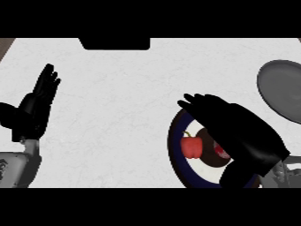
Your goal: Pick the bell pepper from the plate and place it in the pan
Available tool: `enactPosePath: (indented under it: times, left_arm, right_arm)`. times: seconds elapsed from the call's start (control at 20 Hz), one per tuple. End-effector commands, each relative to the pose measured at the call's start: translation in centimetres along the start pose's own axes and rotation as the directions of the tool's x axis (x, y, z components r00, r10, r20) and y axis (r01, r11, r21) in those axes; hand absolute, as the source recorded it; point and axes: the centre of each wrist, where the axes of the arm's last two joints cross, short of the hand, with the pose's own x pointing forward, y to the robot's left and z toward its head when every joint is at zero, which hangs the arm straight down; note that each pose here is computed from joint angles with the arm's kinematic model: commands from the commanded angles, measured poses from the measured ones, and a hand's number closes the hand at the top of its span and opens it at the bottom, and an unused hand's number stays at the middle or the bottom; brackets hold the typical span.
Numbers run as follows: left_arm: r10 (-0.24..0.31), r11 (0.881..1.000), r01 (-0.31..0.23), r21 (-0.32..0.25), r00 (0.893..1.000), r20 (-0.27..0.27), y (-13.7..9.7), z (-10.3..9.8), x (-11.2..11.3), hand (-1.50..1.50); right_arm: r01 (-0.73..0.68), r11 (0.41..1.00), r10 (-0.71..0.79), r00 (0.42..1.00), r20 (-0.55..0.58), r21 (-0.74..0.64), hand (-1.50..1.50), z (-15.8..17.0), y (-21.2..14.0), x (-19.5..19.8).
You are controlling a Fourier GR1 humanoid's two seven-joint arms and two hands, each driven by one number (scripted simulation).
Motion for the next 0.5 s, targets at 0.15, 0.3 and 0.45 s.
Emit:
enactPosePath:
  times: [0.15,0.3,0.45]
  left_arm:
    - [-0.005,1.000,0.005,-0.006,1.000,-0.002,-2.1,-1.8,1.7,0.00]
    - [0.006,1.000,-0.006,-0.009,1.000,0.013,0.7,-1.0,-1.2,0.00]
    - [0.007,1.000,-0.007,-0.004,1.000,0.007,0.9,-0.2,-0.9,0.00]
  right_arm:
    - [-0.027,0.994,0.027,1.000,0.009,0.108,-1.50,-3.1,1.6,-0.1]
    - [-0.052,0.994,0.052,0.999,0.008,0.100,-1.50,-1.7,1.9,0.2]
    - [-0.072,0.990,0.072,0.997,0.003,0.119,-1.50,-2.6,2.6,0.4]
